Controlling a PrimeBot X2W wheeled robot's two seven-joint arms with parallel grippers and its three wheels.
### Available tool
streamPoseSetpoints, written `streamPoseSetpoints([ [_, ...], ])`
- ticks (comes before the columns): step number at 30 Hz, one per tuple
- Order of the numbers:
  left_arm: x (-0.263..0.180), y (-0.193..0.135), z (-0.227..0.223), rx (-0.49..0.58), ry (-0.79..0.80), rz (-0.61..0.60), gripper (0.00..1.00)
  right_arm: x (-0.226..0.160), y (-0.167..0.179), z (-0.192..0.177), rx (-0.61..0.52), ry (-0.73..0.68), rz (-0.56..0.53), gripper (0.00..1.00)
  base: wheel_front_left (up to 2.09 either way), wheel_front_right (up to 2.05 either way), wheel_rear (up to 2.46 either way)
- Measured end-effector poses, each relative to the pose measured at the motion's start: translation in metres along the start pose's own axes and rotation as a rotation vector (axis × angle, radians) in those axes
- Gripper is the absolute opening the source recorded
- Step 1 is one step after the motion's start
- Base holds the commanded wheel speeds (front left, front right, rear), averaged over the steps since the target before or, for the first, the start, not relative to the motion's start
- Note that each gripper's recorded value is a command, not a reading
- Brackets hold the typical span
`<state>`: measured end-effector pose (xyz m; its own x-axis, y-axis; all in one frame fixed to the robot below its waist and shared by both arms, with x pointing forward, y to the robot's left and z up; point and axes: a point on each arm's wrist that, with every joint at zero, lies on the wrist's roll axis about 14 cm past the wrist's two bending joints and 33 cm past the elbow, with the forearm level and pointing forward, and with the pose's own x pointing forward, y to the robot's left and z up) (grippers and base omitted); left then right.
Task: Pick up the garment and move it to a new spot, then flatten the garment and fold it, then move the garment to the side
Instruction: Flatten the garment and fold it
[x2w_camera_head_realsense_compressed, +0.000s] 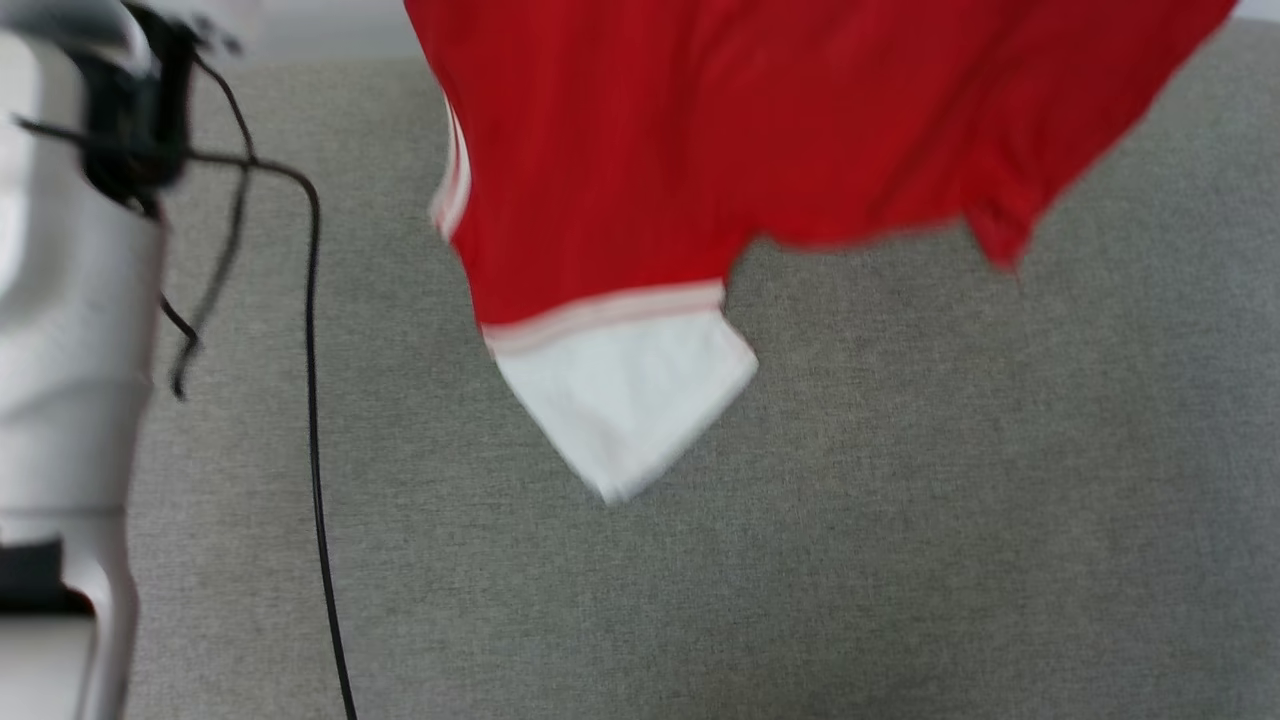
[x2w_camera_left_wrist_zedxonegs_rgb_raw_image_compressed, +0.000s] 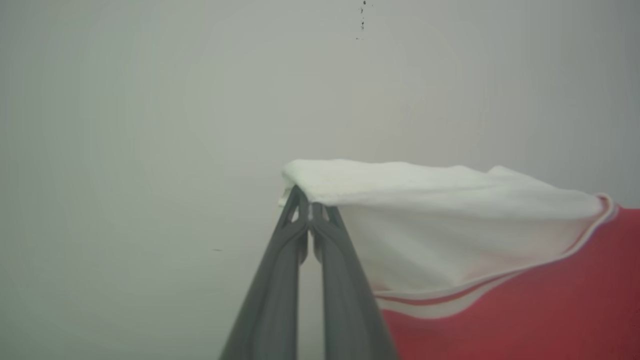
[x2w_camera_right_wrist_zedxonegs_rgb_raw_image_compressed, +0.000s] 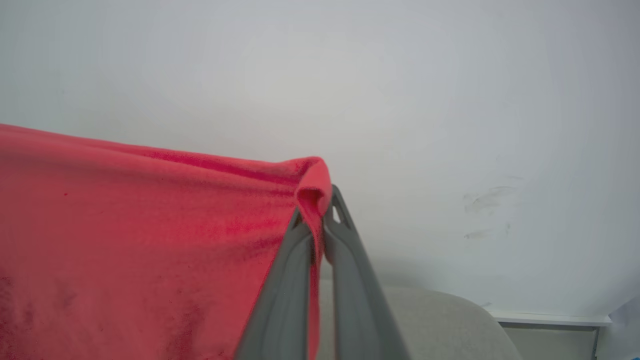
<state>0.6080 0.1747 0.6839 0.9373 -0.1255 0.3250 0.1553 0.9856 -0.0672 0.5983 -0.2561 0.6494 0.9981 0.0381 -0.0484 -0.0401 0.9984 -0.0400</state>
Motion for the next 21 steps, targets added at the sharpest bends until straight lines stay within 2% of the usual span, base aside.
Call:
streamPoseSetpoints([
  [6,0.043,0.014,0.039,0.039,-0.110,0.019,0.00,0.022,-0.001,0.060,-0.012,-0.168,-0.014,0.00,0.00,0.00,0.00],
  [11,0.071,0.026,0.043,0.073,-0.115,0.033,0.00,0.046,0.002,0.078,-0.006,-0.221,-0.009,0.00,0.00,0.00,0.00],
  [15,0.087,0.037,0.019,0.080,-0.075,0.050,0.00,0.070,0.006,0.061,-0.007,-0.208,-0.002,0.00,0.00,0.00,0.00],
  [21,0.093,0.050,-0.052,0.054,0.041,0.071,0.00,0.105,0.022,-0.002,0.006,-0.099,0.028,0.00,0.00,0.00,0.00],
])
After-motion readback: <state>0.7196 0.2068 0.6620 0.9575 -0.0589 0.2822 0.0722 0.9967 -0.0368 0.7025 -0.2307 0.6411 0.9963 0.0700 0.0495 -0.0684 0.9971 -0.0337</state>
